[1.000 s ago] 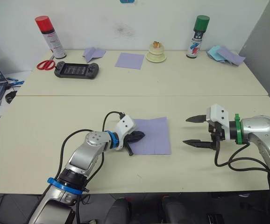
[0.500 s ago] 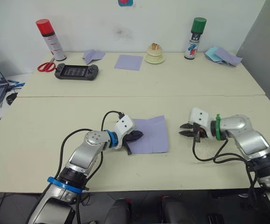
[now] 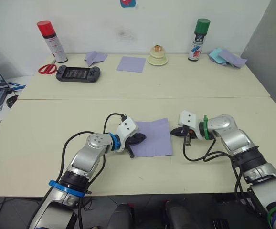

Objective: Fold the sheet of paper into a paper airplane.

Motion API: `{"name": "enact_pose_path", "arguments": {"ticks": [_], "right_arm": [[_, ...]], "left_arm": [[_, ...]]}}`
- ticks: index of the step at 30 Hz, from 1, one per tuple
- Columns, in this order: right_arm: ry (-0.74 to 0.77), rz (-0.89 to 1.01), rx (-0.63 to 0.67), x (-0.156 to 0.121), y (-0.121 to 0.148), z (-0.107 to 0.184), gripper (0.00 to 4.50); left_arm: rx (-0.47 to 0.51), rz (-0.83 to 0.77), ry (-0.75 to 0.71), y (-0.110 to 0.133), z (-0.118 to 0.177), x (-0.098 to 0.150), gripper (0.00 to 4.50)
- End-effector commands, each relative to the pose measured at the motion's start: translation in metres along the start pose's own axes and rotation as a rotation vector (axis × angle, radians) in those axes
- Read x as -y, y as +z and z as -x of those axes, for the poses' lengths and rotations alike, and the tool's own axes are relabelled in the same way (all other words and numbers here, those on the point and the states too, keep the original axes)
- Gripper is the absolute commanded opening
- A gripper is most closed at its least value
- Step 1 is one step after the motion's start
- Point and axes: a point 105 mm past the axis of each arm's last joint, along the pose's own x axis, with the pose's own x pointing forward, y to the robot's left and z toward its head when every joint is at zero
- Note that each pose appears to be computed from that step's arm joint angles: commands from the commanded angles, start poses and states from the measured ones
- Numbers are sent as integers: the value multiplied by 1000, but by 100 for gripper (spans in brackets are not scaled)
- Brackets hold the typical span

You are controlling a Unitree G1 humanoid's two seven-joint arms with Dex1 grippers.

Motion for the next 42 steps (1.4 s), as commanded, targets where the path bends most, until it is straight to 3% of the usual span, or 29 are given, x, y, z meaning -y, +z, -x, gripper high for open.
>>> {"name": "enact_pose_path", "arguments": {"ticks": [1, 6, 14, 21, 26, 32, 37, 42], "right_arm": [[26, 33, 120, 3, 34, 9, 5], [135, -49, 257, -17, 66, 6, 5], [175, -74, 287, -35, 79, -17, 5], [133, -59, 232, -36, 69, -46, 5], [113, -52, 196, -36, 61, -58, 5], [130, -13, 147, -43, 51, -64, 5], [124, 33, 129, -44, 48, -67, 5], [109, 49, 130, -43, 49, -66, 5]], "left_arm": [[-102, 45, -4, -29, -1, 4, 0], [-101, 58, 15, -31, 0, 1, 0], [-79, 81, 58, -26, 8, -11, 0], [-20, 138, 110, -17, 31, -21, 0], [17, 146, 151, -10, 69, -28, 0], [156, 171, 137, 24, 98, -34, 0], [192, 91, 51, 42, 87, -17, 0], [164, 23, 7, 33, 61, -4, 0]]}}
